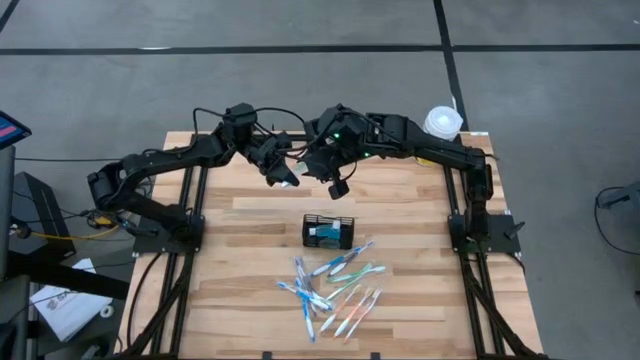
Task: Pick & Place toothbrushing station
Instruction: Put the green toothbrush into the black wire organizer
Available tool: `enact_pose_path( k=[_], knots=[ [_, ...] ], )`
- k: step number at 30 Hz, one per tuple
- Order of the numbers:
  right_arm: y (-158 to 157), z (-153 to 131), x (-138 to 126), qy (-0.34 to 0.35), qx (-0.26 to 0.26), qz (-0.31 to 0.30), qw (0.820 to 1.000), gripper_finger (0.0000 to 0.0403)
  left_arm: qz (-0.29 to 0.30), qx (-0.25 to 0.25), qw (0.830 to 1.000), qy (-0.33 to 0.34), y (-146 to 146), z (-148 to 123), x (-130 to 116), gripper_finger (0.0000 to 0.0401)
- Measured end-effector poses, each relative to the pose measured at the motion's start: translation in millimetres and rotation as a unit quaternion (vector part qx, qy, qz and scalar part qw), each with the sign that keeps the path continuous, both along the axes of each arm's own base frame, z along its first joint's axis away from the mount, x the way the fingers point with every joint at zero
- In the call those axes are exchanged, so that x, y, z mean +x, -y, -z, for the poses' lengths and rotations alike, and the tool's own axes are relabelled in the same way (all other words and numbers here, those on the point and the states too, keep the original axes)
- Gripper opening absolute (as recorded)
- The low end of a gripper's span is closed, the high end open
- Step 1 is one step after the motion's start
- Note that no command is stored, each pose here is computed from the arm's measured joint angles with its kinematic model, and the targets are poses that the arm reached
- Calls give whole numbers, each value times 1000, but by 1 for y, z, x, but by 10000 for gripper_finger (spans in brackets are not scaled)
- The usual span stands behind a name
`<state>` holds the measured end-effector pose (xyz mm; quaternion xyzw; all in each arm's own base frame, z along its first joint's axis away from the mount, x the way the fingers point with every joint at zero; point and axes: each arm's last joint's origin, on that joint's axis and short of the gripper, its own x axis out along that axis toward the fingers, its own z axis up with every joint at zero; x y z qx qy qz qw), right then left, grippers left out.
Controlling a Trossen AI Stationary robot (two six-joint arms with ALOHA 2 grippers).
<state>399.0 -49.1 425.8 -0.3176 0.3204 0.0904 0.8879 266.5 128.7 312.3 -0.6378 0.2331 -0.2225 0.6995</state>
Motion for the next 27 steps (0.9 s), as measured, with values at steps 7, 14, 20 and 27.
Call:
enact_pose_path(
  k=[7, 14, 20, 27],
  knots=[
    [-2, 3, -3, -23, 9, -6, 1000, 133, 4, 10, 1000, 13, 1, -2, 1, 10],
    [2, 4, -4, -28, 0, 2, 1000, 133, 16, 13, 999, 24, 8, -5, 3, 10],
    [2, 3, -3, -22, -4, 1, 1000, 133, 37, 17, 999, 36, 20, -8, 8, 11],
    [-3, 3, -2, -19, -5, -7, 1000, 131, 36, 17, 998, 56, 20, -14, 8, 11]
  ],
)
